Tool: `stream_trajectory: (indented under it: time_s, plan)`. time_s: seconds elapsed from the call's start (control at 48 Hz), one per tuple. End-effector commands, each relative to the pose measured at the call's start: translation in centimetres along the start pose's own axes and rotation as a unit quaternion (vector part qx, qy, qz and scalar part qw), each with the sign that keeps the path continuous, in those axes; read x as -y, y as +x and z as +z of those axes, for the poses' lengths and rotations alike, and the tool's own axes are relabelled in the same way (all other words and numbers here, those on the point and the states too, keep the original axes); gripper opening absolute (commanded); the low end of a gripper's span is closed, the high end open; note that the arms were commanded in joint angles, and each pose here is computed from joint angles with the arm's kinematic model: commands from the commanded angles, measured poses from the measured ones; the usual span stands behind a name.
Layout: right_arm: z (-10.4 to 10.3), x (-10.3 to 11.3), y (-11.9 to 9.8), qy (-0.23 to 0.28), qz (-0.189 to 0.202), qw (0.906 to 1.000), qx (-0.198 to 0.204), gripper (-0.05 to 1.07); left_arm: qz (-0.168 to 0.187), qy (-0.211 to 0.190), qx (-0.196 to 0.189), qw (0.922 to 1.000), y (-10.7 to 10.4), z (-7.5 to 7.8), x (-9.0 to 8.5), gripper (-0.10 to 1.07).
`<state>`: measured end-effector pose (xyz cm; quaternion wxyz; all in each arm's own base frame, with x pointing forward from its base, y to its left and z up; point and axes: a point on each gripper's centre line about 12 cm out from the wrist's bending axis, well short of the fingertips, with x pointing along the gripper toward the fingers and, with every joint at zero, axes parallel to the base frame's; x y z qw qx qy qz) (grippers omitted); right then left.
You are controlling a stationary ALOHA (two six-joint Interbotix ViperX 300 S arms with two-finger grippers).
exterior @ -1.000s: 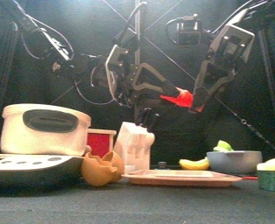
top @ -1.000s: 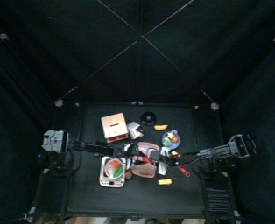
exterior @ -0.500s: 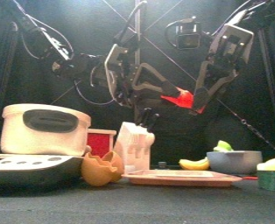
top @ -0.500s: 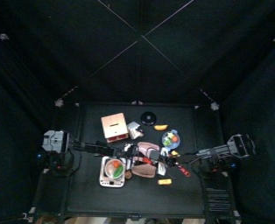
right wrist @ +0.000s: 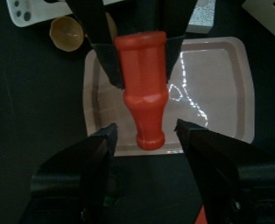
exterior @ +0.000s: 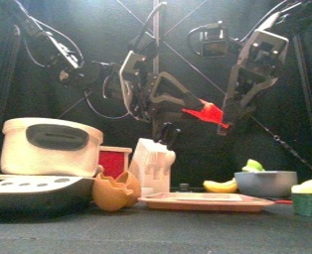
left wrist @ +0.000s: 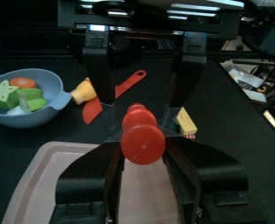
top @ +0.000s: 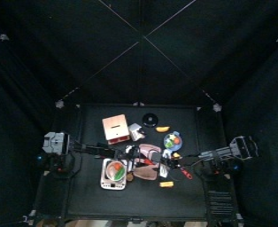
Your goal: Hand over ketchup
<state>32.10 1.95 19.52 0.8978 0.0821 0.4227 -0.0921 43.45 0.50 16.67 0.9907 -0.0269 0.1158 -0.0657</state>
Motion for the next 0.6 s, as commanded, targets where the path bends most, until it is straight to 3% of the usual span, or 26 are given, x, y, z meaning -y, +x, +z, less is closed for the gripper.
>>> stream_trajectory:
  time_s: [0.0, 0.292, 0.583]
  plan:
    - [0.6, -0.1, -0.8, 0.000, 0.001, 0.9999, 0.010, 0.89, -0.001, 0.004, 0.023, 0.9997, -0.8, 1.8, 0.2, 0.71]
    - [0.5, 0.4, -1.5, -0.007, -0.014, 0.9999, 0.007, 0.89, 0.008, -0.007, 0.003, 0.9999, -4.6, 1.1, 0.8, 0.71]
    - [0.4, 0.5, -1.3, -0.007, -0.017, 0.9998, 0.002, 0.89, 0.012, -0.011, -0.002, 0.9999, -5.1, 0.7, 0.8, 0.71]
